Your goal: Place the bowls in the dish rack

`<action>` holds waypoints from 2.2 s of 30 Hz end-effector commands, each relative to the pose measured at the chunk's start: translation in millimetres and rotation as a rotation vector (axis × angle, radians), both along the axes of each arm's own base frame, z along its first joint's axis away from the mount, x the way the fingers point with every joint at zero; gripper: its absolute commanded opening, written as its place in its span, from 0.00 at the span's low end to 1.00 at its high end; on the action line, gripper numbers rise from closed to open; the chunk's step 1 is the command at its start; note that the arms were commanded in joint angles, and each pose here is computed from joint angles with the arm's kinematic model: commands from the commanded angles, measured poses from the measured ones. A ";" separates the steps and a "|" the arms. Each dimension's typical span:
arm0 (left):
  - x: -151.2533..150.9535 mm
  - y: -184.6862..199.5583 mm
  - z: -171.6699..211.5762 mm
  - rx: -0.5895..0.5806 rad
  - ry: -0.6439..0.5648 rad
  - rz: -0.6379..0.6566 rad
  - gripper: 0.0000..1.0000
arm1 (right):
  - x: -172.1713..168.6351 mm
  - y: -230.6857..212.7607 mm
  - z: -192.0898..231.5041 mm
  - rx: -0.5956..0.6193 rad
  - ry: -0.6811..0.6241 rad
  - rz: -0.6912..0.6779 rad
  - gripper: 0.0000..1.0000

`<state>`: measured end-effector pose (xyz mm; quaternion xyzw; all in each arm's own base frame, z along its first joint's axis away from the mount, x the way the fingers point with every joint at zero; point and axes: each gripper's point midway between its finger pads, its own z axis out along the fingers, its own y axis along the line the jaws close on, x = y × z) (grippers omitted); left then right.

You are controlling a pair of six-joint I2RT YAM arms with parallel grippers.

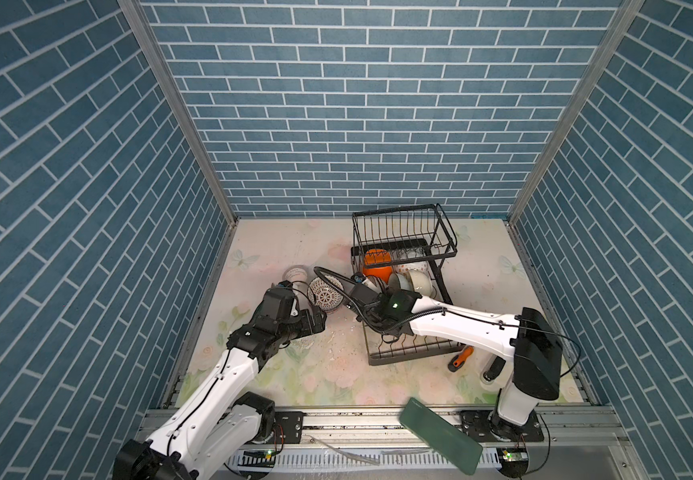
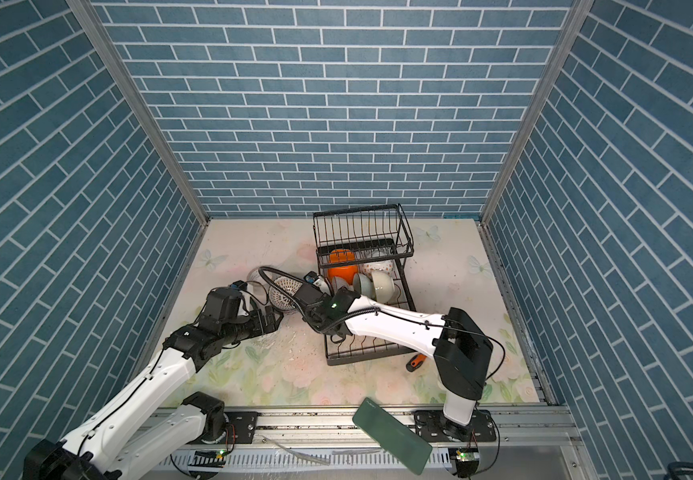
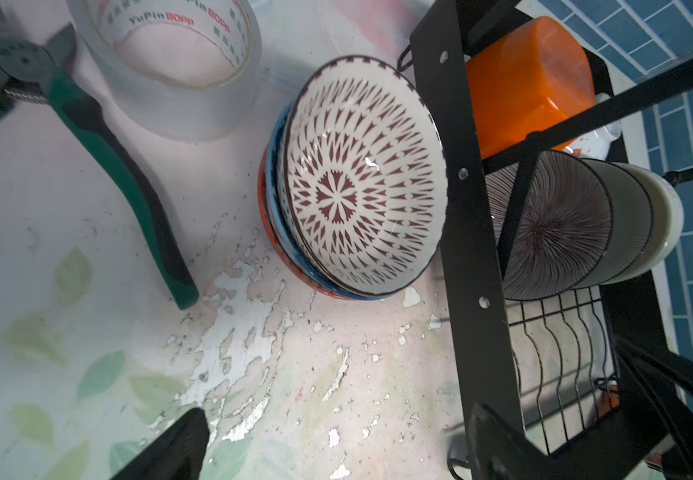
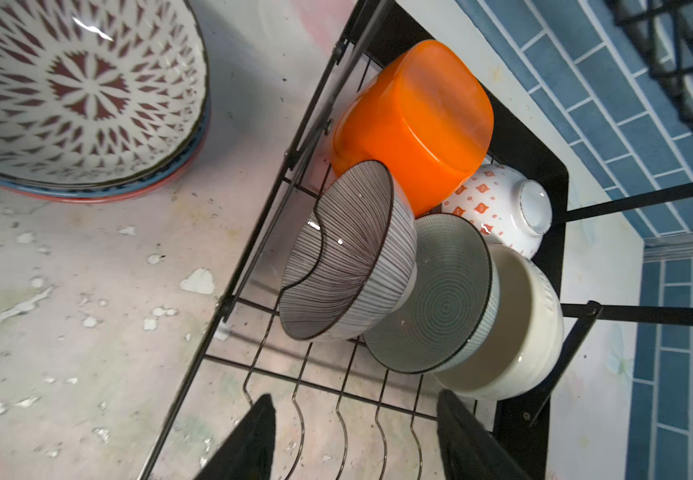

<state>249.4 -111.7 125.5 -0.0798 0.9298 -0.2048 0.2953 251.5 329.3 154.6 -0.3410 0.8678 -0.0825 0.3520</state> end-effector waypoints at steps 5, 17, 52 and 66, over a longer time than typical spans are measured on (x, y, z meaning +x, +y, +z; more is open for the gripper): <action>9.8 23.7 16.4 0.166 0.040 0.051 1.00 | -16.8 -13.1 8.1 0.062 0.055 0.070 0.63; 53.2 10.4 25.0 0.328 0.119 0.028 0.94 | -27.6 -51.4 14.8 0.221 0.135 0.056 0.63; 116.9 1.5 -25.3 0.575 0.246 -0.044 0.26 | -23.3 -48.7 -3.5 0.320 0.160 0.047 0.63; 130.4 8.8 -12.7 0.593 0.161 -0.021 0.42 | -22.1 -44.5 -8.2 0.323 0.171 0.043 0.63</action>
